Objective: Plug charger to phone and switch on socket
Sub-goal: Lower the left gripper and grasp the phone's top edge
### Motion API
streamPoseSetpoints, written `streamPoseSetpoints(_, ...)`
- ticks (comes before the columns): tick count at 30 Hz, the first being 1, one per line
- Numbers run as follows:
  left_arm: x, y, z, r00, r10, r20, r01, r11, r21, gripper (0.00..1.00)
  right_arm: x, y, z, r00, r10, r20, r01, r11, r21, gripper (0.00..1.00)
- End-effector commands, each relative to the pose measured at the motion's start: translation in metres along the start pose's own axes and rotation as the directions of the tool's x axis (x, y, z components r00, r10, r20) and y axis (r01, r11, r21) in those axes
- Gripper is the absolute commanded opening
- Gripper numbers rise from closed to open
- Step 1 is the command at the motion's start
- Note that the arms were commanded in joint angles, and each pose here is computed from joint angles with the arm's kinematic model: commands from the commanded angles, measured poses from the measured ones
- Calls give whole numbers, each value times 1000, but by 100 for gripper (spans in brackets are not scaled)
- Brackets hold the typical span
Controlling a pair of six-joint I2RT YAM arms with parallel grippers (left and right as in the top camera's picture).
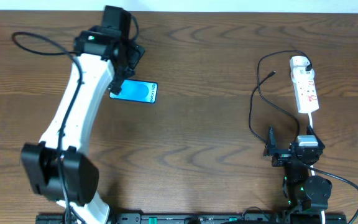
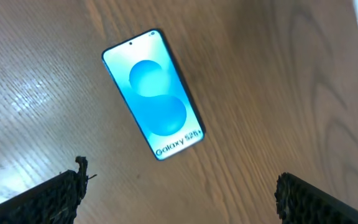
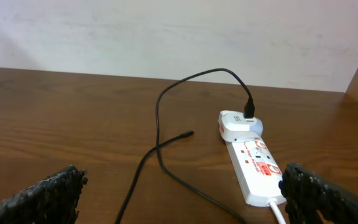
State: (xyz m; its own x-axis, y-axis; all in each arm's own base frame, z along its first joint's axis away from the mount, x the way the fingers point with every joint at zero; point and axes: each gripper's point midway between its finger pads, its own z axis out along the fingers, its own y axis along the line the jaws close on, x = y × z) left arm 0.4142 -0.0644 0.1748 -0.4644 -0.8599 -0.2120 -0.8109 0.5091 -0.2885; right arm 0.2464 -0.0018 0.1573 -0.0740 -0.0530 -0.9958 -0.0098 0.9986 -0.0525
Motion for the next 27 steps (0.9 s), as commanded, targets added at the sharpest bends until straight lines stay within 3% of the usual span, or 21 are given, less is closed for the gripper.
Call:
streamPoseSetpoints(1,-9,-1,16,996,-71,55,73,997,-41,99,1,-2,0,1000,-4,0,4,1000,11,99)
streamPoseSetpoints(21,11,20,125,976,-216,37,219,946,-240,98,1,-2,0,1000,-4,0,4,1000,11,99)
streamPoseSetpoints(27,11,16,144,974,-224,41,227,947,-227,98,1,-2,0,1000,-4,0,4,1000,11,99)
